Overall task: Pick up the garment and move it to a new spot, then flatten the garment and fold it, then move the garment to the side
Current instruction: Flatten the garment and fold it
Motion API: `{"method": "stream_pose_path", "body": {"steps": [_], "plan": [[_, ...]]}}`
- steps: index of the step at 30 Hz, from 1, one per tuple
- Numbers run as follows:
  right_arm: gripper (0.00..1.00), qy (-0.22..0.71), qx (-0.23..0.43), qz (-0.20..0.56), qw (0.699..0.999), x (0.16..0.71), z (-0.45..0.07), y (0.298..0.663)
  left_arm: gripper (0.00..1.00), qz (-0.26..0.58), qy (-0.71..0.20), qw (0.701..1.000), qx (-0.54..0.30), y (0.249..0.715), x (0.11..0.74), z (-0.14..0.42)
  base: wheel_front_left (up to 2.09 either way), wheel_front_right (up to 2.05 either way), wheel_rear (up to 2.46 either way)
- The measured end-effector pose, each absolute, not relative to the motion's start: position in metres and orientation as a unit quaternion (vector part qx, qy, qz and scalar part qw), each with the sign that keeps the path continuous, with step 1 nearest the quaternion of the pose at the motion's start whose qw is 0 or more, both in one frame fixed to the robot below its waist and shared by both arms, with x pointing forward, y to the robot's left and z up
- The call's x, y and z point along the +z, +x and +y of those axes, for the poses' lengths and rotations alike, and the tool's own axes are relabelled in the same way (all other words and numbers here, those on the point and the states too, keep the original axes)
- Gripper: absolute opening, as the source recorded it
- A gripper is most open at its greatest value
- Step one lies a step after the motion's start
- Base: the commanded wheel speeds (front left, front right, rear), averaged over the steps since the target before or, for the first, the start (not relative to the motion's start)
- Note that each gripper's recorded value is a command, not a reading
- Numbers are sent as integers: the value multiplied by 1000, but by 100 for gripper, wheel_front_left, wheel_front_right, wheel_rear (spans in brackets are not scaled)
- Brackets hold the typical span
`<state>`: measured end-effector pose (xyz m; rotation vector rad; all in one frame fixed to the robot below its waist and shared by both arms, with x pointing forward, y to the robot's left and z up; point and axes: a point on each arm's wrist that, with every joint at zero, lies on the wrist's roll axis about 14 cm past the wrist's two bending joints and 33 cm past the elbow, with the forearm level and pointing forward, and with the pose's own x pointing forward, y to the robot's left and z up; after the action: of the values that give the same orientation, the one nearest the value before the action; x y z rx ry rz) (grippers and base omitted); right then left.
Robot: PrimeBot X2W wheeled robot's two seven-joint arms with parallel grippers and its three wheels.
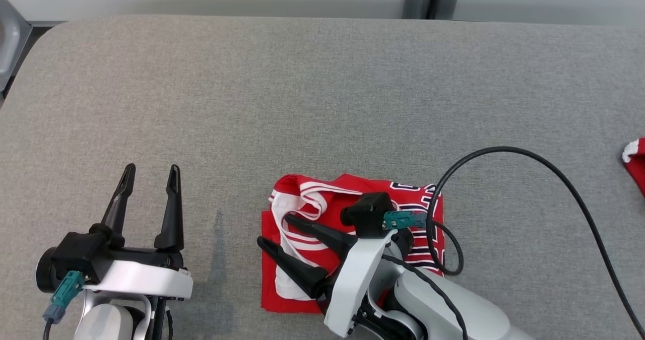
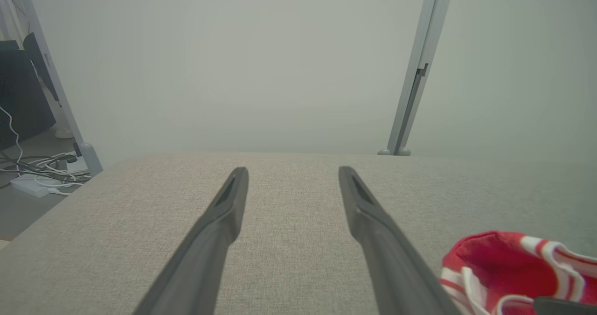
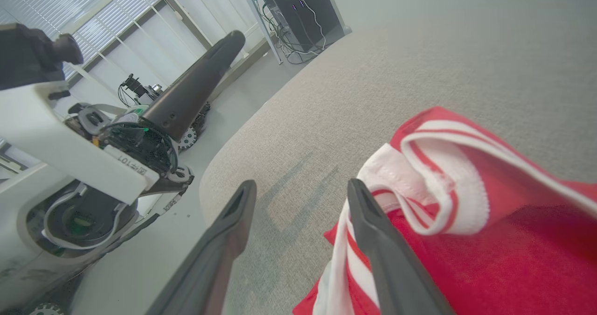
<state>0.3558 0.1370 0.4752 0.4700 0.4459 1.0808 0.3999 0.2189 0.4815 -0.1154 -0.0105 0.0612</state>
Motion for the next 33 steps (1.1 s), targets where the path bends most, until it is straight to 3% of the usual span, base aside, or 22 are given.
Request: {"method": "stream_pose_path", "body": {"steps": [7, 18, 25, 33], "plan": [[100, 209, 489, 78, 843, 537, 112, 390, 100, -12, -58, 998, 26, 401, 486, 216, 0, 0, 0], [100, 205, 288, -82, 932, 586, -26, 449, 100, -15, -56, 998, 20, 402, 487, 212, 0, 0, 0], [100, 146, 152, -85, 974, 565, -116, 445, 100, -19, -50, 998, 14, 401, 490, 210, 0, 0, 0], [100, 107, 86, -44, 990, 528, -164, 423, 100, -18, -44, 999, 8, 398, 490, 208, 0, 0, 0]]}}
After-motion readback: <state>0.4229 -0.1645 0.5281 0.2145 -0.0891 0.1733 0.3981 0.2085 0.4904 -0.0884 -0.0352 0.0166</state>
